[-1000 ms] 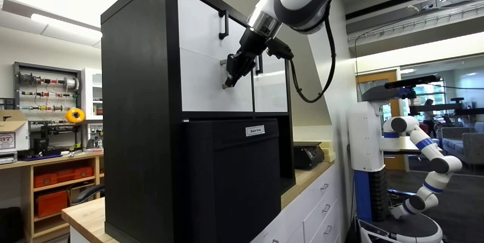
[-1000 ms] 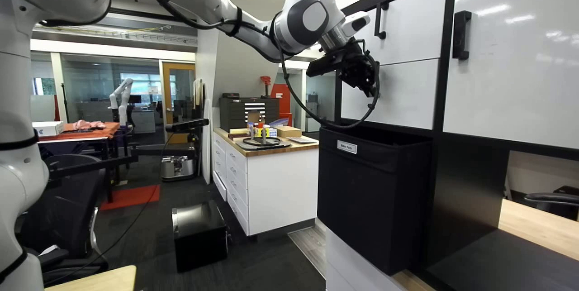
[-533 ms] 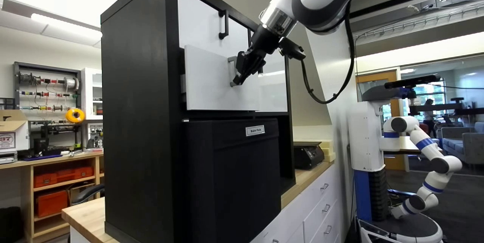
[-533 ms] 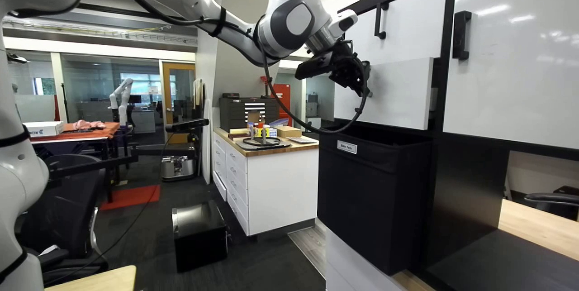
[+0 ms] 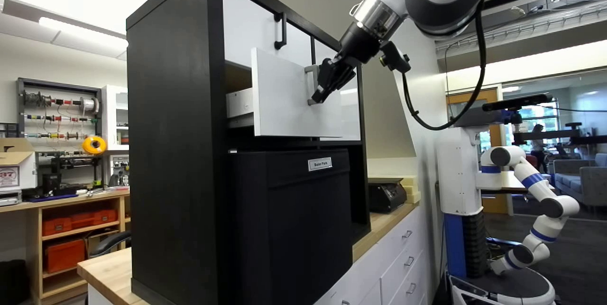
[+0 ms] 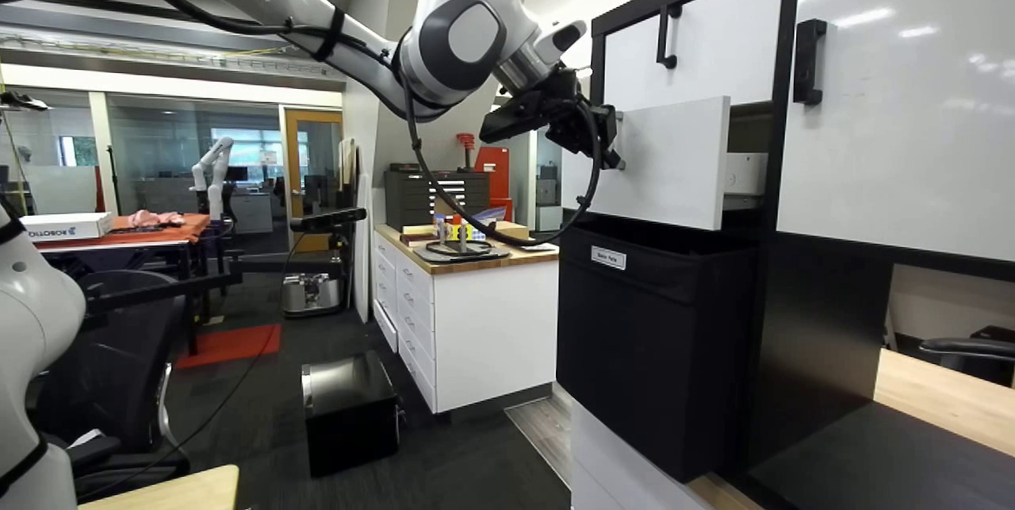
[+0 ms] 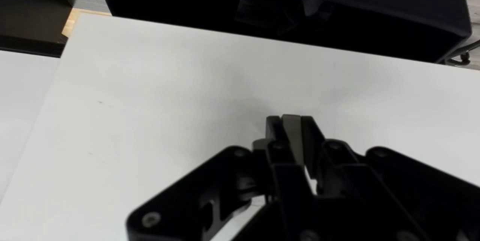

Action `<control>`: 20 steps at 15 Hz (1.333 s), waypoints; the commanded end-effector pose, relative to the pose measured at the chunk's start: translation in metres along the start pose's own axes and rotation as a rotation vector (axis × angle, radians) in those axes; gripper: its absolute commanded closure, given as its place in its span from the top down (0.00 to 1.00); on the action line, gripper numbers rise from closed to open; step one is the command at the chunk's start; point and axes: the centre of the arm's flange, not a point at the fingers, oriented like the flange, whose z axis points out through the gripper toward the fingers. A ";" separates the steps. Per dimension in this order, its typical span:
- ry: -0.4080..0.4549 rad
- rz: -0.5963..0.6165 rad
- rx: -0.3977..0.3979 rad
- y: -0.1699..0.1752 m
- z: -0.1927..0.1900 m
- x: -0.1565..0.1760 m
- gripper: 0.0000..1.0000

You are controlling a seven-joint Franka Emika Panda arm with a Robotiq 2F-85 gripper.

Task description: Open the bottom drawer of the overhead cabinet

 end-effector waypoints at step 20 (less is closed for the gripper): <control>-0.067 -0.020 -0.010 -0.022 -0.068 -0.117 0.40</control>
